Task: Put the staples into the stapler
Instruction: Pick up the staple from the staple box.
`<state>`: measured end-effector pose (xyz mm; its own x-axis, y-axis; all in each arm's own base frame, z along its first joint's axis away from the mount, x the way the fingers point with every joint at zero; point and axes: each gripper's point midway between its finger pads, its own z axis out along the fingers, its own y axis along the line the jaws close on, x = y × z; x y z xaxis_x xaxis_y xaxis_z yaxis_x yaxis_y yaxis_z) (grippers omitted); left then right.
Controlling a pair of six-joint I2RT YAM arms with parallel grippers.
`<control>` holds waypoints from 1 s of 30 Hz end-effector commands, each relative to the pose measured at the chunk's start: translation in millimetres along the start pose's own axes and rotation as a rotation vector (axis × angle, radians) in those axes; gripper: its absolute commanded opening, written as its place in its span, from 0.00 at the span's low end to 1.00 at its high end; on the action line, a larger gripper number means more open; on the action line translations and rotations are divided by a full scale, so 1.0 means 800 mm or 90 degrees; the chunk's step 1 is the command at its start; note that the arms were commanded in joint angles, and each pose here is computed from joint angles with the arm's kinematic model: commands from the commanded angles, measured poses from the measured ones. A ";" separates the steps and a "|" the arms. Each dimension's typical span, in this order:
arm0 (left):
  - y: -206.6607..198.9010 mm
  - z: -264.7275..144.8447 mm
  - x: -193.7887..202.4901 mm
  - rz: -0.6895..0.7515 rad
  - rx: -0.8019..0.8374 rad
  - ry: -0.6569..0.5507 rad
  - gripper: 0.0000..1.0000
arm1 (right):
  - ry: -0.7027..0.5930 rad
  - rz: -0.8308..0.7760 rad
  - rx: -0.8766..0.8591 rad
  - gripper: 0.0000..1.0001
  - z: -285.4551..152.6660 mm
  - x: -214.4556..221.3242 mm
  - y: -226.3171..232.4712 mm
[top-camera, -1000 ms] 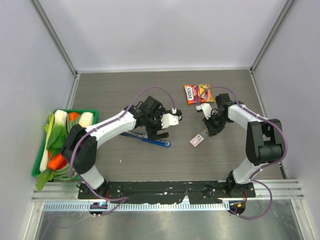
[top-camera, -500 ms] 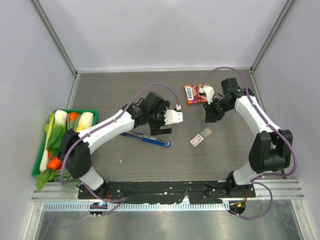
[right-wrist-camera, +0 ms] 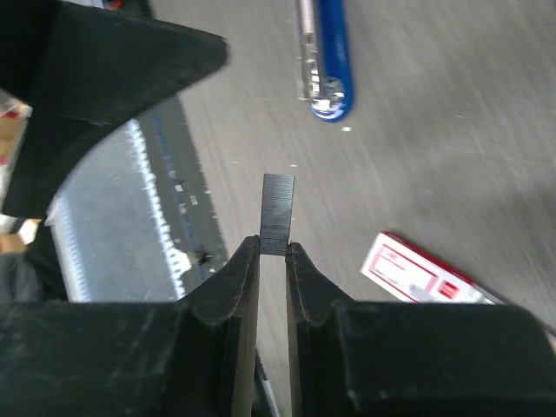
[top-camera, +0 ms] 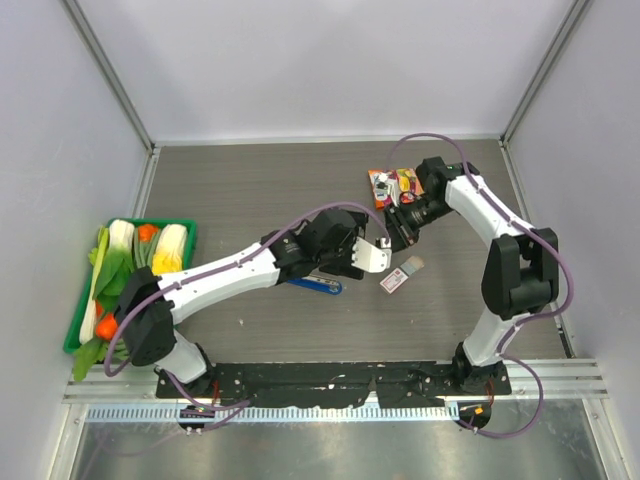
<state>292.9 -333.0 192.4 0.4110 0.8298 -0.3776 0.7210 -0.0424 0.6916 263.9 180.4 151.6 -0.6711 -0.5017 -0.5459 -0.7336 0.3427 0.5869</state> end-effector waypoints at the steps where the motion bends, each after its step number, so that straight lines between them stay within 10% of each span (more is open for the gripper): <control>1: 0.006 0.011 -0.019 0.043 -0.029 -0.004 1.00 | -0.027 -0.005 -0.123 0.11 -0.001 -0.019 0.040; 10: -0.016 0.033 -0.035 0.064 0.000 0.000 0.88 | -0.024 0.004 -0.184 0.11 0.003 -0.012 0.050; 19: -0.033 0.043 -0.048 0.064 0.031 -0.008 0.56 | -0.024 0.009 -0.194 0.11 0.006 -0.008 0.049; 30: -0.052 0.057 -0.055 0.048 0.071 -0.012 0.46 | -0.021 0.015 -0.202 0.11 0.009 -0.005 0.049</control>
<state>274.1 -380.7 140.9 0.4736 0.8304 -0.2933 0.7351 -0.1893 0.6510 260.6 203.6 155.6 -0.6099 -0.4705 -0.6377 -0.7522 0.0905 0.6527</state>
